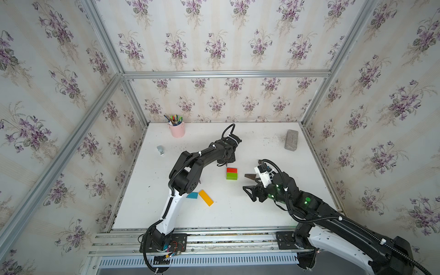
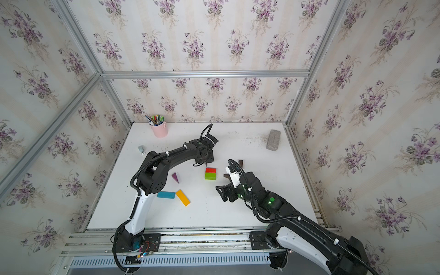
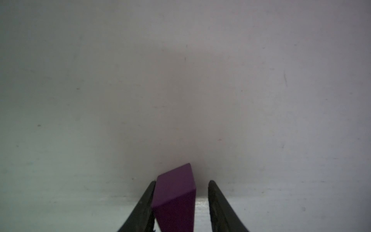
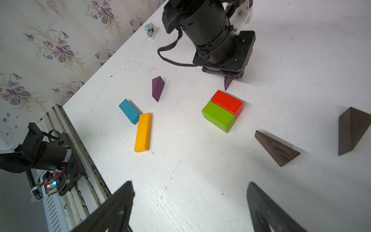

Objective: Assemble a small pinwheel with building blocks
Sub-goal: Assemble the building block at the center of the board.

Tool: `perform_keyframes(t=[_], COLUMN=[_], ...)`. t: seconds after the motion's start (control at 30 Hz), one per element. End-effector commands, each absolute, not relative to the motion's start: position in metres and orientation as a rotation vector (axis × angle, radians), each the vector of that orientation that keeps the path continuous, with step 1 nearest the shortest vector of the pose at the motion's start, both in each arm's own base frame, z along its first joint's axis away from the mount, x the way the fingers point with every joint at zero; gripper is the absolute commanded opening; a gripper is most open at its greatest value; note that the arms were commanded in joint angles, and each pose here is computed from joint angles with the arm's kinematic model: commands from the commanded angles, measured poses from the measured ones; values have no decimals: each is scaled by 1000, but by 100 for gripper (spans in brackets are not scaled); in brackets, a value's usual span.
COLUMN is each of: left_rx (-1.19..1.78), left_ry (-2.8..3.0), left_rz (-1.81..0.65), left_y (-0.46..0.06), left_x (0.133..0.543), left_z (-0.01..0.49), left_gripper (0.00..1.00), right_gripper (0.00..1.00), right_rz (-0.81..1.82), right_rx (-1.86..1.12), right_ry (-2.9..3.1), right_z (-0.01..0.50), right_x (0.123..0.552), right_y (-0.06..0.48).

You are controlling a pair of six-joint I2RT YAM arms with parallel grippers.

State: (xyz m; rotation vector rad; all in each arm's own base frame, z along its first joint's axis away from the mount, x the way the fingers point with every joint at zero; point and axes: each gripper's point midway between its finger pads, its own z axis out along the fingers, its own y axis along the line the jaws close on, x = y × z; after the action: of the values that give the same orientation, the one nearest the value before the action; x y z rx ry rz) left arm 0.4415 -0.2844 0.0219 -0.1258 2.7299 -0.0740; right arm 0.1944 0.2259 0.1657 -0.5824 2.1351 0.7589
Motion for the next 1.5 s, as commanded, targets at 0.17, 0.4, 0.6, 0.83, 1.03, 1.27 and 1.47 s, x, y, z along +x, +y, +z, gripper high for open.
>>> perform_keyframes(t=[0.17, 0.4, 0.6, 0.83, 1.03, 1.27, 1.47], left_rx=[-134, -126, -90, 65, 402, 1169, 1655], left_ry=[2728, 2699, 2681, 2588, 2458, 2235, 2022], left_rz=[-45, -41, -101, -124, -68, 130, 132], left_y=[-279, -276, -282, -245, -176, -156, -149], left_x=[440, 441, 442, 436, 424, 388, 363], left_z=[27, 41, 59, 130, 204, 201, 170], left_gripper=[48, 59, 62, 62, 61, 58, 47], right_gripper=[88, 88, 88, 88, 88, 88, 88], right_rz=[769, 767, 760, 761, 811, 832, 886], right_rx=[-585, -583, -580, -580, -641, -667, -686], right_ry=[2120, 2122, 2125, 2122, 2101, 2091, 2046], right_z=[168, 168, 168, 168, 167, 167, 177], right_x=[195, 195, 196, 195, 190, 187, 179], right_y=[228, 228, 227, 226, 235, 238, 240])
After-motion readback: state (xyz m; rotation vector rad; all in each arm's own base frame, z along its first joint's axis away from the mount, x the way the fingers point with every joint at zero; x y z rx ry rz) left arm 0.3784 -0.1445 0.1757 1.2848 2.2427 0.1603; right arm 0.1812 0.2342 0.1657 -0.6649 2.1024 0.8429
